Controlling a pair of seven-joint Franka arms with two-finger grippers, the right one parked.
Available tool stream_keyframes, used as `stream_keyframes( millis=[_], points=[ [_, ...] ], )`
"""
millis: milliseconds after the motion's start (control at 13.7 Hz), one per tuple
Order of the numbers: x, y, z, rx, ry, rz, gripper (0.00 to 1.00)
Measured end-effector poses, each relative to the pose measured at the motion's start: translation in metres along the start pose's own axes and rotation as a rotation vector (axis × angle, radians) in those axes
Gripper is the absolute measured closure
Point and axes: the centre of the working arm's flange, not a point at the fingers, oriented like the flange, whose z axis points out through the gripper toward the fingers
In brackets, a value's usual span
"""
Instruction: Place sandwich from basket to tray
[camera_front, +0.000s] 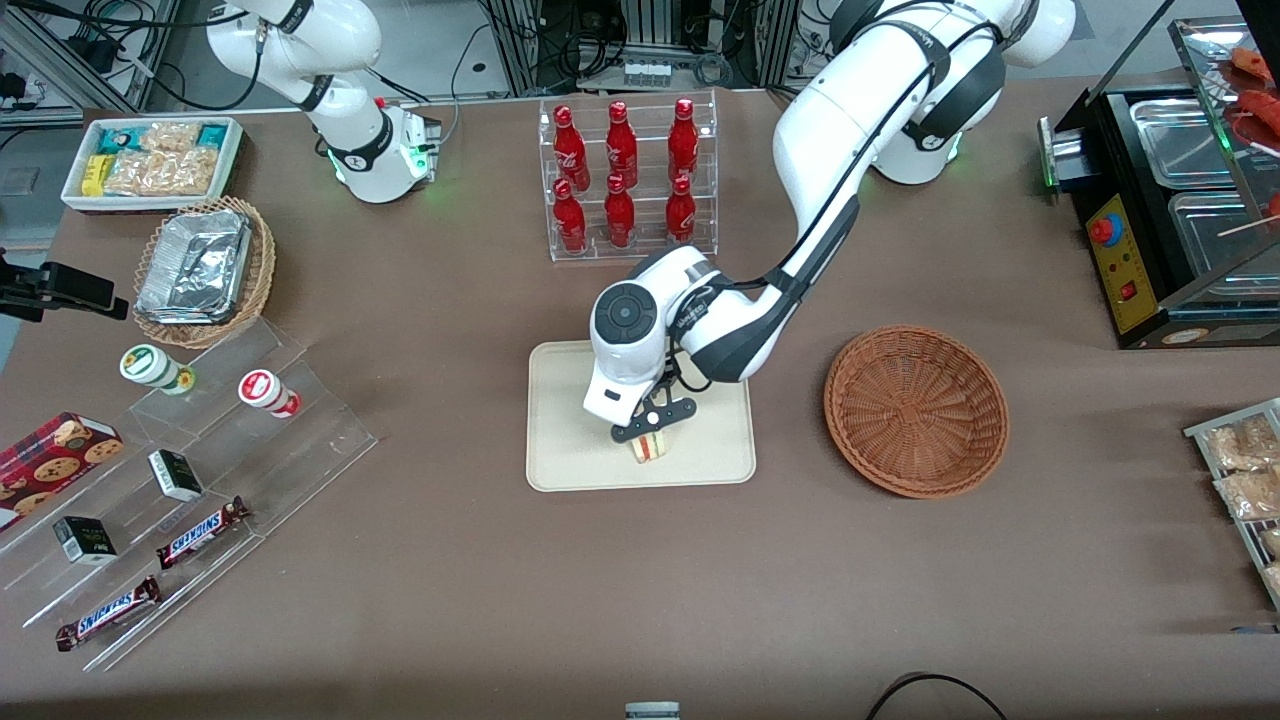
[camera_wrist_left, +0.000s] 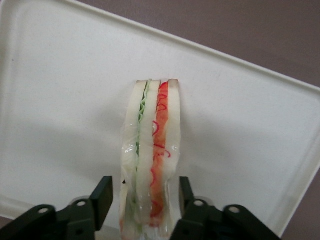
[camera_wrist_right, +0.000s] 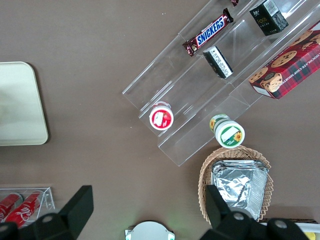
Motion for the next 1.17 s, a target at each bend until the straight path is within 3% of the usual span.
stream_keyframes(
  millis=[220, 293, 512, 805, 951, 1171],
  points=[
    [0.001, -0.001, -0.033, -0.001, 0.013, -0.002, 0.04],
    [0.001, -0.002, -0.049, -0.002, 0.019, -0.003, 0.0],
    [-0.001, -0.012, -0.1, 0.006, 0.04, 0.014, 0.0],
    [0.017, -0.041, -0.134, 0.089, 0.032, 0.1, 0.0],
    [0.047, -0.066, -0.152, 0.114, 0.026, 0.105, 0.0],
    [0.104, -0.12, -0.176, 0.121, 0.019, 0.171, 0.0]
  ],
)
